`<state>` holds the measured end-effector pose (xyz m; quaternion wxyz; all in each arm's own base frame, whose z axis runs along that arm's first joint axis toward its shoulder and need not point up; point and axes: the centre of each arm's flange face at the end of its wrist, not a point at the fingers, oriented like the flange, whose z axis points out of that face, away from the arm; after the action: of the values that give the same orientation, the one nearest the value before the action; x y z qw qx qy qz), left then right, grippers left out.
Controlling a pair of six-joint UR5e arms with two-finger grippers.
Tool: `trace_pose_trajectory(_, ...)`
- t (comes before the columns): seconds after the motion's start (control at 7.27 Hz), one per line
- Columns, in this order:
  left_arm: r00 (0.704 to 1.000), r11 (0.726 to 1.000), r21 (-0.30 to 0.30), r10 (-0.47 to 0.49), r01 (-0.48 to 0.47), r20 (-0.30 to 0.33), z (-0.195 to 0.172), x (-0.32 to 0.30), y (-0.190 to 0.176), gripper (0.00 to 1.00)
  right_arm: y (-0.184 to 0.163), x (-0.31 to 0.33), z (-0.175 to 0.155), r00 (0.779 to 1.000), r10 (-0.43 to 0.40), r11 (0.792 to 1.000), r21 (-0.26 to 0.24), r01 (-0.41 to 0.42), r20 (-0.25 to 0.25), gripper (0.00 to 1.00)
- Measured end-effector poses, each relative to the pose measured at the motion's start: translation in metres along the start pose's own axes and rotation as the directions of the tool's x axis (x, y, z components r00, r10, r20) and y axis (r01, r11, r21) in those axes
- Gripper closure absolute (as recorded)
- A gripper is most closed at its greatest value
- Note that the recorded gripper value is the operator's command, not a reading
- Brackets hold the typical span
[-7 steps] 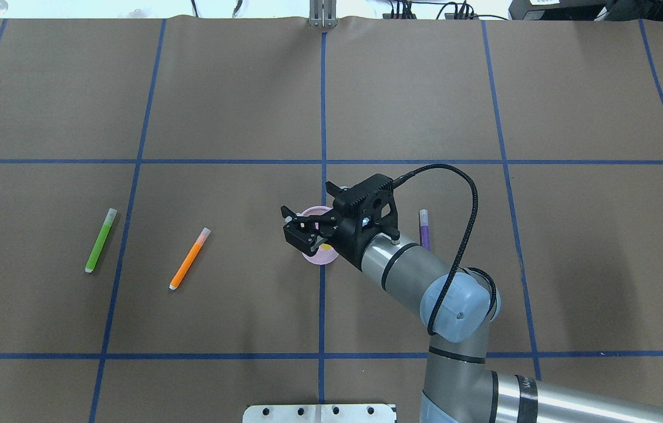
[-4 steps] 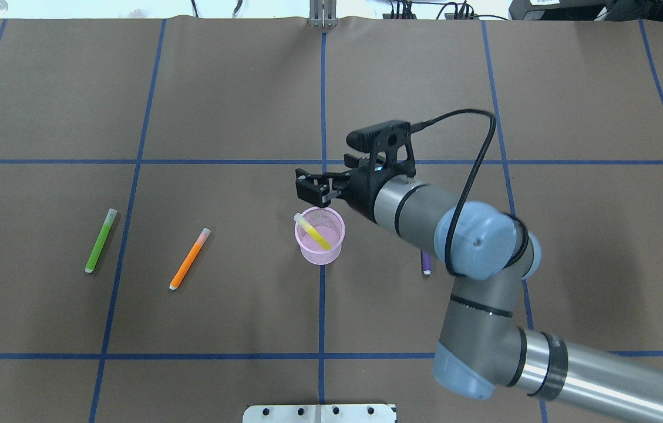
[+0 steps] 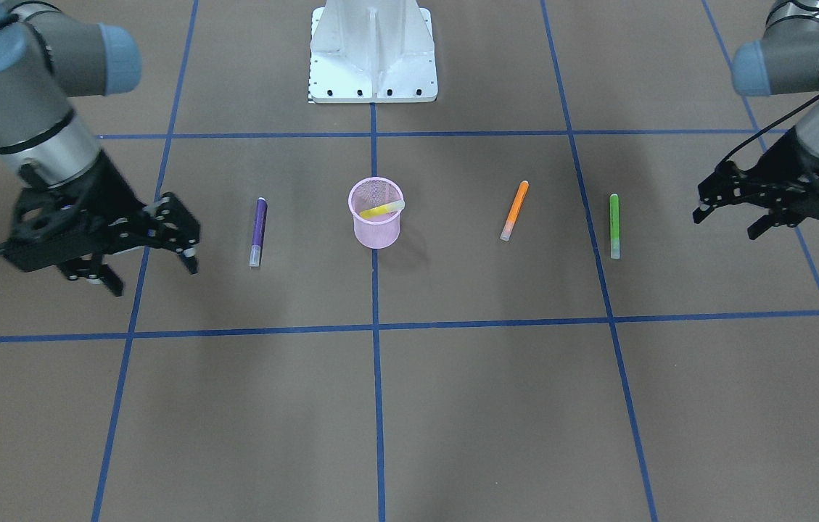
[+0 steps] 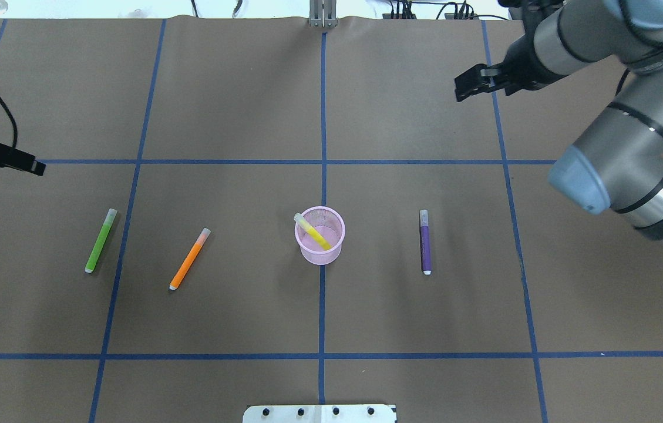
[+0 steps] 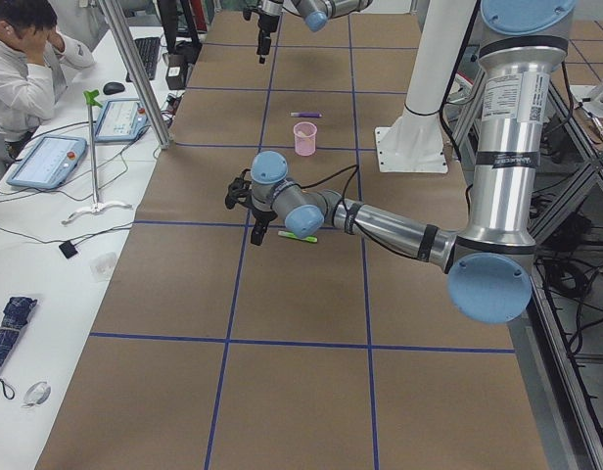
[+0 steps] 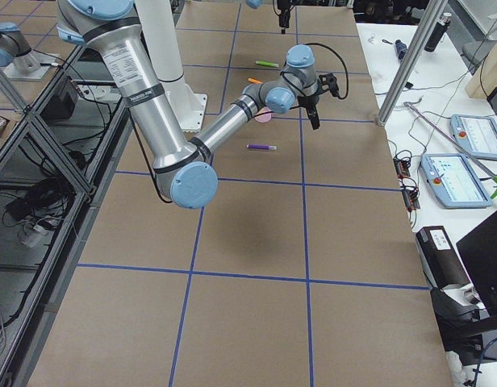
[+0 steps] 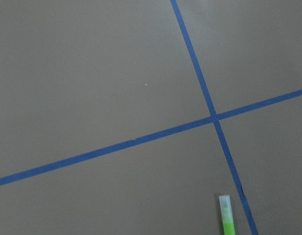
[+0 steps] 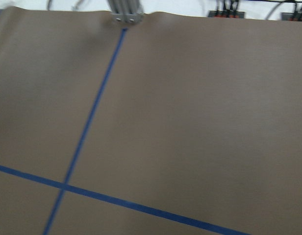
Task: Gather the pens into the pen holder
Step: 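Withdraw the right gripper while the left gripper reaches toward the green marker, then lower the left gripper onto the green marker and close on it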
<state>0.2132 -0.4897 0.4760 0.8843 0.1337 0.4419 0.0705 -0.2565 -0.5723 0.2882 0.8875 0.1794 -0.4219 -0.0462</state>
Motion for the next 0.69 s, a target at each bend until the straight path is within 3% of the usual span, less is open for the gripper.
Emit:
trace_pose_trajectory(0.28, 0.998, 1.000, -0.006, 0.017, -0.016, 0.055, 0.056, 0.053, 0.018, 0.01, 0.002, 0.106, -0.024, 0.993, -0.091, 0.992, -0.091, 0.084, -0.071, 0.00)
trace_pose_trajectory(0.41, 0.997, 0.999, -0.016, 0.035, -0.034, 0.067, 0.073, 0.065, 0.023, 0.06, 0.013, 0.152, -0.034, 0.991, -0.116, 0.987, -0.121, 0.107, -0.070, 0.00)
trace_pose_trajectory(0.69, 0.994, 0.998, -0.031, 0.058, -0.055, 0.089, 0.102, 0.078, 0.022, 0.47, 0.039, 0.218, -0.049, 0.989, -0.135, 0.981, -0.150, 0.126, -0.057, 0.00)
